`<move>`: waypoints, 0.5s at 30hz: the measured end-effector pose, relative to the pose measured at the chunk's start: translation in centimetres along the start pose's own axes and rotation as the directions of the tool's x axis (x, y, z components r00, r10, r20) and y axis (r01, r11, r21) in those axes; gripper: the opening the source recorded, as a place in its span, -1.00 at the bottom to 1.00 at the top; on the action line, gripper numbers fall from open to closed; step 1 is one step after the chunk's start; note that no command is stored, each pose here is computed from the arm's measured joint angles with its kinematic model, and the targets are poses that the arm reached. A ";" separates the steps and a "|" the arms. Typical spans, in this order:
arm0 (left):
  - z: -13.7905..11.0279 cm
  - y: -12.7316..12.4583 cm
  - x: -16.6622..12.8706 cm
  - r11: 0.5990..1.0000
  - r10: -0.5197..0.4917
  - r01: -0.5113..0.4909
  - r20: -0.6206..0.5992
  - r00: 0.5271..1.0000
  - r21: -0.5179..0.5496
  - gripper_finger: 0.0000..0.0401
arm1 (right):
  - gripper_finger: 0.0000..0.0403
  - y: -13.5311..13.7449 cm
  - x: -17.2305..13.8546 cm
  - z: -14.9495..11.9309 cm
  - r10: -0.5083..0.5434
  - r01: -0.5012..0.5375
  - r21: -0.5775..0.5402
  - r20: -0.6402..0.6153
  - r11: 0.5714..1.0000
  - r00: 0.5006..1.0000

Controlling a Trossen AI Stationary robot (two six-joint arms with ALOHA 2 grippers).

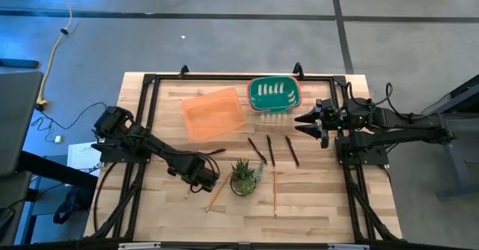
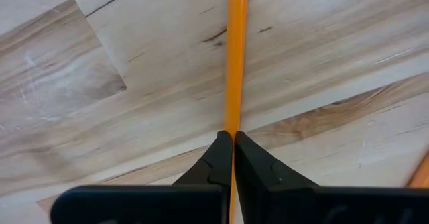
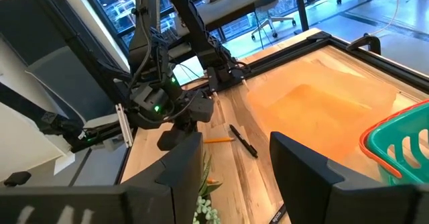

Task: Sort pens & pencils
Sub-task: Put the orange pencil into the orange bin

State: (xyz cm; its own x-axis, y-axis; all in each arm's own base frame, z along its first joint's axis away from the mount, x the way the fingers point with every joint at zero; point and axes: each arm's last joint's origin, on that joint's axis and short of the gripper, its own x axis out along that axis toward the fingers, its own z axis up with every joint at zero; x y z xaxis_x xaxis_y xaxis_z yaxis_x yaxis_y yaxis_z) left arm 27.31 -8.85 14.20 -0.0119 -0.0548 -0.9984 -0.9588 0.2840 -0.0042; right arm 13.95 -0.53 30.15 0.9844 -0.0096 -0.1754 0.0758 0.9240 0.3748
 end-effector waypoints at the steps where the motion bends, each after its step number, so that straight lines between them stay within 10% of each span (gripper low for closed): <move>1: 0.0 0.0 0.0 1.000 -0.001 0.001 0.000 1.000 0.000 -1.00 | -0.18 0.0 0.0 0.0 0.000 0.000 0.000 0.000 1.000 1.000; 15: 0.0 -0.8 0.6 0.999 -0.034 0.034 -0.008 0.999 0.018 -0.99 | -0.18 0.0 0.0 0.0 -0.001 0.001 -0.018 -0.001 1.000 1.000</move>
State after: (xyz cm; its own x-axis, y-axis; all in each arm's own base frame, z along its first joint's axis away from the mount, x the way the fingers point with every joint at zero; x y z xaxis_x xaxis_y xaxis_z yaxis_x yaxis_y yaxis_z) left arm 28.05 -9.09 13.57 0.0184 -0.0719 -0.9972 -0.9536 0.2987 -0.0391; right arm 13.95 -0.53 30.13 0.9842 -0.0096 -0.1769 0.0735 0.9308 0.3581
